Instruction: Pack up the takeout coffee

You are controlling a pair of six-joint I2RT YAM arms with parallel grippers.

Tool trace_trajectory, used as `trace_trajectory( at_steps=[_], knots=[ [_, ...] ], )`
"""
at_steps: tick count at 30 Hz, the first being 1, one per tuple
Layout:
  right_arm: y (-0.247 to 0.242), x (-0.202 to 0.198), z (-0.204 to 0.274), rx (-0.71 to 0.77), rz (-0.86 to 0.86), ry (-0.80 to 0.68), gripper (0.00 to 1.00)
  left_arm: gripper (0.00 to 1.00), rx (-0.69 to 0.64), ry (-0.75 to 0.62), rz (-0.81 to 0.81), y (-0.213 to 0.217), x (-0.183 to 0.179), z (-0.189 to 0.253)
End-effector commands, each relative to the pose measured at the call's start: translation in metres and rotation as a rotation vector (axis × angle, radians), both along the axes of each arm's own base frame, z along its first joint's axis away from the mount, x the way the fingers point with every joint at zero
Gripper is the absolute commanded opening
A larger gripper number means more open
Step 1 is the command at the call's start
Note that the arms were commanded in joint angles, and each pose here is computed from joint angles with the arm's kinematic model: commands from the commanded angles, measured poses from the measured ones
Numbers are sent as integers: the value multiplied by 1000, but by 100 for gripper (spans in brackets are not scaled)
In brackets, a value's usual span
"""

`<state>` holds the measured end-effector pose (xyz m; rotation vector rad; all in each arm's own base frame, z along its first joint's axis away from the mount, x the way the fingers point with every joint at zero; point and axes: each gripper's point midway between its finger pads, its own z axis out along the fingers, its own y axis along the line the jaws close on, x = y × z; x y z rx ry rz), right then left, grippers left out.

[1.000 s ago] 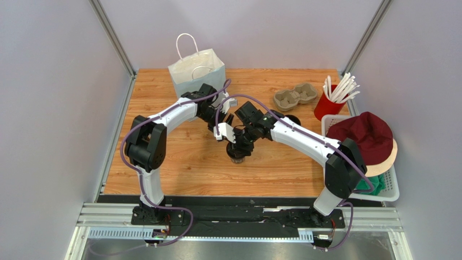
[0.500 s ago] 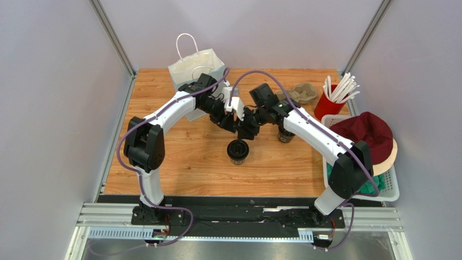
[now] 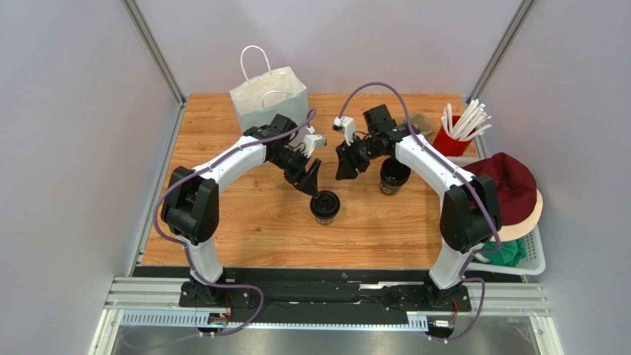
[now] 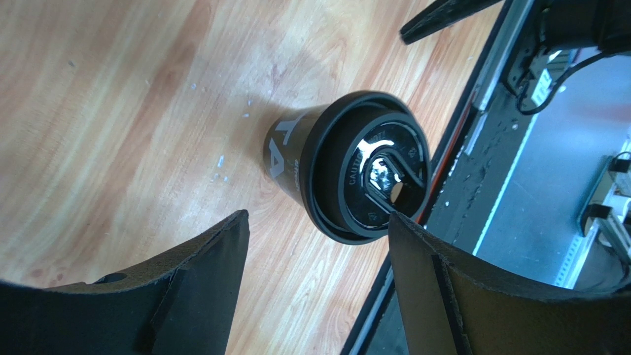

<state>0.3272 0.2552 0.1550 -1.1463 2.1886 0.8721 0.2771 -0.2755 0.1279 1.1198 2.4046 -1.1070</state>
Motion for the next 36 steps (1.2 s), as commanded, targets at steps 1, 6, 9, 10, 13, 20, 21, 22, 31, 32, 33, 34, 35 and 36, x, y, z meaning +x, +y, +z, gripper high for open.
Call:
trace_trajectory(
  at_steps=[1,6,9,10,13,20,21,22,31,32,33,34,35,36],
  knots=[
    [15,-1,-6,61,5,82,49,78,-18,-107,-6,-7,6,10],
    [18,-8,-21,69,22,154,48,78,-13,-119,-6,-13,2,8],
    [19,-10,-24,72,31,166,48,78,-15,-119,-5,-17,2,8],
    [18,-11,-25,73,31,175,47,77,-17,-112,-3,-18,2,7],
    [19,-14,-29,78,39,196,47,77,-15,-109,-12,-22,0,5],
    [20,-19,-37,79,53,240,45,74,10,-90,-26,-23,-6,-7],
    [20,-20,-38,79,54,246,45,72,16,-88,-24,-22,-6,-10],
    [20,-21,-38,78,55,251,45,71,21,-82,-25,-21,-7,-12],
    [19,-26,-42,79,65,275,43,65,62,-90,-10,-17,-4,-25],
    [18,-26,-42,78,66,275,43,65,66,-91,-7,-17,-3,-25],
    [19,-27,-43,76,69,275,43,65,67,-89,-4,-17,-3,-26],
    [18,-27,-43,72,67,277,43,65,71,-89,-4,-17,-3,-27],
    [18,-28,-44,70,69,277,43,65,73,-95,-3,-17,-2,-27],
    [18,-28,-44,69,70,272,43,65,79,-95,2,-17,-1,-28]
  ],
)
